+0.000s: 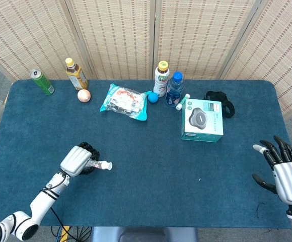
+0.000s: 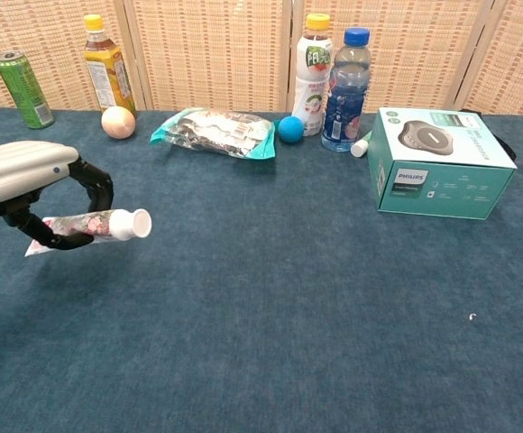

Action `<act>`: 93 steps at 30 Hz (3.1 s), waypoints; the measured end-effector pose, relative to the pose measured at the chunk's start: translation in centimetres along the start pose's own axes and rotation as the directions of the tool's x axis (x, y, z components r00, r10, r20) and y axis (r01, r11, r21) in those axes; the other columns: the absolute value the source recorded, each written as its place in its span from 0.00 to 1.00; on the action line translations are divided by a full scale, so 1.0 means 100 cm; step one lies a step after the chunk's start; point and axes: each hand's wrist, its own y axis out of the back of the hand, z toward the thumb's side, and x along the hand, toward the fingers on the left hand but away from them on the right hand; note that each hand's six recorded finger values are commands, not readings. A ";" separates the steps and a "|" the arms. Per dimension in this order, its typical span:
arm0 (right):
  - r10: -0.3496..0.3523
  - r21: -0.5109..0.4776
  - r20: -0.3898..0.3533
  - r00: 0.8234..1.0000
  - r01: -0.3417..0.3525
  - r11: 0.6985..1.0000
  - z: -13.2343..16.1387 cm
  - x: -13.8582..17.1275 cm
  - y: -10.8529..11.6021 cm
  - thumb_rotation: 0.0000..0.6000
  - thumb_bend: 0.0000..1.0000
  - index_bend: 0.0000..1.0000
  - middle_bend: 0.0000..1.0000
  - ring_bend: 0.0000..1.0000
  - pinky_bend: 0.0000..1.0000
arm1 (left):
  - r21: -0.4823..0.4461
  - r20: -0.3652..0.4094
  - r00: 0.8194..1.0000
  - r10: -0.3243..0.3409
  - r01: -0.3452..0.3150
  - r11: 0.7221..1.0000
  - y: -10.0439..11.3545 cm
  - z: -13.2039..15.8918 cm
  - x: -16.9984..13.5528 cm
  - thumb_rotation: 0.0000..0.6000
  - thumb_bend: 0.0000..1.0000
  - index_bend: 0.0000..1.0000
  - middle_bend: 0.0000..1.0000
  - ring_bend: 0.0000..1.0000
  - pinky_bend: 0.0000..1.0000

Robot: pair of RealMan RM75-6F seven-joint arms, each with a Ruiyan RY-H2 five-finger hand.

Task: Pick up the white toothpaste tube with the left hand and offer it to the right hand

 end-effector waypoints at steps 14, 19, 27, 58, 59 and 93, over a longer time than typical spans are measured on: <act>-0.005 0.006 -0.321 0.947 0.007 1.000 0.074 -0.042 0.011 1.00 0.06 0.31 0.24 0.02 0.15 | -0.152 0.132 0.991 -0.019 0.040 0.988 0.040 0.027 0.027 1.00 0.35 0.60 0.62 0.36 0.25; -0.003 0.006 -0.440 0.898 0.007 1.000 0.108 -0.055 0.012 1.00 0.07 0.34 0.24 0.02 0.15 | -0.222 0.170 0.985 -0.038 0.076 0.972 0.052 0.035 0.034 1.00 0.35 0.60 0.62 0.36 0.25; -0.023 -0.002 -0.615 0.788 0.027 1.000 0.165 -0.069 0.013 1.00 0.07 0.37 0.24 0.02 0.15 | -0.325 0.228 0.971 -0.066 0.140 0.935 0.069 0.045 0.043 1.00 0.35 0.60 0.62 0.36 0.26; -0.049 0.012 -0.833 0.551 0.107 0.994 0.267 -0.103 -0.004 1.00 0.08 0.44 0.26 0.02 0.15 | -0.415 0.381 0.910 -0.162 0.325 0.850 0.095 0.078 0.057 1.00 0.35 0.61 0.62 0.36 0.26; -0.048 0.014 -0.835 0.548 0.108 0.994 0.269 -0.104 -0.005 1.00 0.08 0.44 0.26 0.02 0.15 | -0.419 0.382 0.909 -0.164 0.328 0.846 0.095 0.078 0.058 1.00 0.35 0.61 0.62 0.36 0.26; -0.041 0.024 -0.842 0.539 0.113 0.993 0.286 -0.120 -0.016 1.00 0.12 0.50 0.29 0.02 0.15 | -0.465 0.413 0.890 -0.194 0.390 0.795 0.099 0.086 0.068 1.00 0.36 0.61 0.62 0.36 0.26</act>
